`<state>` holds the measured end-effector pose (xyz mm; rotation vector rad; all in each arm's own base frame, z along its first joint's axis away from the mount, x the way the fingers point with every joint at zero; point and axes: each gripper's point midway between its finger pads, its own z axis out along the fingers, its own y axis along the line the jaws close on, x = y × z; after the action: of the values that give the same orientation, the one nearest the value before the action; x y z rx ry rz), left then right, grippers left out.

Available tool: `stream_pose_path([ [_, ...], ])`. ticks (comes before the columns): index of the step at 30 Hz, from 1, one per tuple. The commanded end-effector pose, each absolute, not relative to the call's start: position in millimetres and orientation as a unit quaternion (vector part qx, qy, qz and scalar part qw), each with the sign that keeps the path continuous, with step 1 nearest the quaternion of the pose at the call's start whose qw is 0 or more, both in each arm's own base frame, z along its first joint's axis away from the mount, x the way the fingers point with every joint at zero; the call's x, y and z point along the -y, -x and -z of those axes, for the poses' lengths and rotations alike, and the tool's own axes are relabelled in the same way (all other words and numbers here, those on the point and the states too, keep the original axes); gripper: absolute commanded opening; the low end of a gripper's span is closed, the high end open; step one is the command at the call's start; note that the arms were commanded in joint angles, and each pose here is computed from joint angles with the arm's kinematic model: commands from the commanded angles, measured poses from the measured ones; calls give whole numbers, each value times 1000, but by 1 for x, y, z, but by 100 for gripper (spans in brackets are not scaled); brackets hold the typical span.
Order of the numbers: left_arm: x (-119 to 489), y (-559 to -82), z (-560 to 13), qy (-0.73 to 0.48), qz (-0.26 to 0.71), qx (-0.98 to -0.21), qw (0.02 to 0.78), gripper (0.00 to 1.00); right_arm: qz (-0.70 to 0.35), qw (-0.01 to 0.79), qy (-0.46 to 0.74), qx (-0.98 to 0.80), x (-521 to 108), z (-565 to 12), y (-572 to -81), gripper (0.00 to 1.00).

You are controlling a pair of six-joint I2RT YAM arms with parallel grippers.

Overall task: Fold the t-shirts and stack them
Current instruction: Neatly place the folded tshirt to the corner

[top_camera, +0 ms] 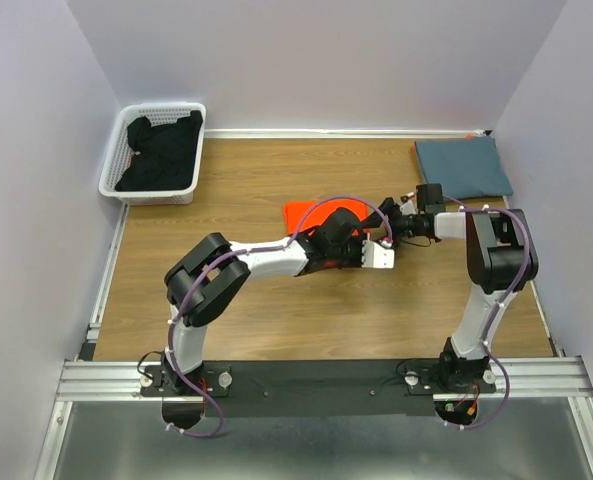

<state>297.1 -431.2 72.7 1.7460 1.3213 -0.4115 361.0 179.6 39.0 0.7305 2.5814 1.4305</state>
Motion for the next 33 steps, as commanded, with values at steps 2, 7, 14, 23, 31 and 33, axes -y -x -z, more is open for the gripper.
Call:
stream_pose_path([
  [2, 436, -303, -103, -675, 212, -543, 453, 0, -423, 59, -291, -856, -174, 8, -364, 75],
  [7, 435, -314, -99, -660, 222, -563, 445, 0, -412, 80, -326, -847, -170, 17, -383, 63],
  [14, 432, -326, -95, -634, 244, -591, 434, 0, -381, 117, -362, -843, -164, 33, -404, 45],
  [23, 442, -323, -103, -629, 273, -589, 427, 0, -384, 136, -376, -833, -174, 46, -422, 45],
  [31, 442, -324, -98, -632, 270, -591, 422, 0, -389, 131, -371, -833, -189, 55, -423, 43],
  [33, 441, -322, -97, -632, 271, -591, 421, 0, -392, 133, -367, -833, -190, 56, -425, 23],
])
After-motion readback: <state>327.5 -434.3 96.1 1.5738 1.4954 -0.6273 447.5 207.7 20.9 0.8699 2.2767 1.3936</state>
